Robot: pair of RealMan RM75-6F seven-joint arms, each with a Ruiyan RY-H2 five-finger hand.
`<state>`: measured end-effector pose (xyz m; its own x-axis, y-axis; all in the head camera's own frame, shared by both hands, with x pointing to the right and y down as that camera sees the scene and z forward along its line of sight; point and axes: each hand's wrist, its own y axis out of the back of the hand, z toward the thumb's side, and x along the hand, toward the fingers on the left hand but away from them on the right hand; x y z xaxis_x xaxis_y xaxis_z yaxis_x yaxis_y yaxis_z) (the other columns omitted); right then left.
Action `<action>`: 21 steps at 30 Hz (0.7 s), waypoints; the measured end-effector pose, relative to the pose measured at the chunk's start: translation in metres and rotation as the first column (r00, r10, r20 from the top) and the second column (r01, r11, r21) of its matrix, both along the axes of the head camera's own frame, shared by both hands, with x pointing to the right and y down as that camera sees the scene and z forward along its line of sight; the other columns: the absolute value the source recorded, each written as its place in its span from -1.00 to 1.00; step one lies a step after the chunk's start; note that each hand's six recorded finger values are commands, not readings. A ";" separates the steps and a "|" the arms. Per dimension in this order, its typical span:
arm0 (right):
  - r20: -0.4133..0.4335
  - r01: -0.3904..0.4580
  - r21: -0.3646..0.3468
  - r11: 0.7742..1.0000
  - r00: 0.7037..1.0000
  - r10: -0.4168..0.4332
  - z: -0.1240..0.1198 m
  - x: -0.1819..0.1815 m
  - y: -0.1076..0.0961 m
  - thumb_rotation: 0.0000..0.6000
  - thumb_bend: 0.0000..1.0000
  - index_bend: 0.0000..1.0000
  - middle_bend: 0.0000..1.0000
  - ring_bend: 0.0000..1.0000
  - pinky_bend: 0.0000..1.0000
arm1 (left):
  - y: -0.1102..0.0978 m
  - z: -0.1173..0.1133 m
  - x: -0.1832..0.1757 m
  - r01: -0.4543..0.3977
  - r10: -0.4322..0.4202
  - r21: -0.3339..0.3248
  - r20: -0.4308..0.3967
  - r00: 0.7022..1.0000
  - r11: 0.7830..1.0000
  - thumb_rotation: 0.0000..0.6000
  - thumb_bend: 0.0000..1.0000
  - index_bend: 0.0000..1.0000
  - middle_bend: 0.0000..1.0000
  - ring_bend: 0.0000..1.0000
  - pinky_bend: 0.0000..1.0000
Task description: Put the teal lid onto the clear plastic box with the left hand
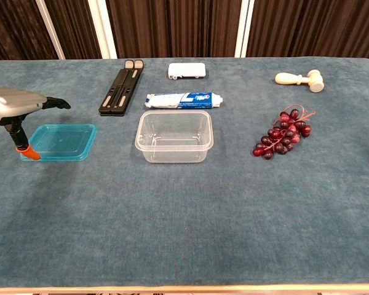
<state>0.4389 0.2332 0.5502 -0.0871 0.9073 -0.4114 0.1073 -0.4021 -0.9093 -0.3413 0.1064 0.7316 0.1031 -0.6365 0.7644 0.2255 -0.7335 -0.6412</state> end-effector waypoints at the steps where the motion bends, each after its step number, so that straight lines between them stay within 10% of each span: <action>1: 0.001 0.000 0.000 1.000 1.000 0.000 0.000 0.000 0.000 1.00 -0.28 -0.91 -1.00 -1.00 -1.00 | 0.000 0.000 0.000 -0.001 0.001 0.004 0.003 1.000 1.000 1.00 -0.99 -1.00 -0.93 -1.00 -1.00; 21: 0.004 -0.012 0.002 1.000 1.000 0.012 -0.001 0.001 0.000 1.00 -0.28 -0.91 -1.00 -1.00 -1.00 | 0.005 0.010 0.011 0.008 -0.007 -0.039 0.001 1.000 0.999 1.00 -0.99 -1.00 -0.85 -1.00 -1.00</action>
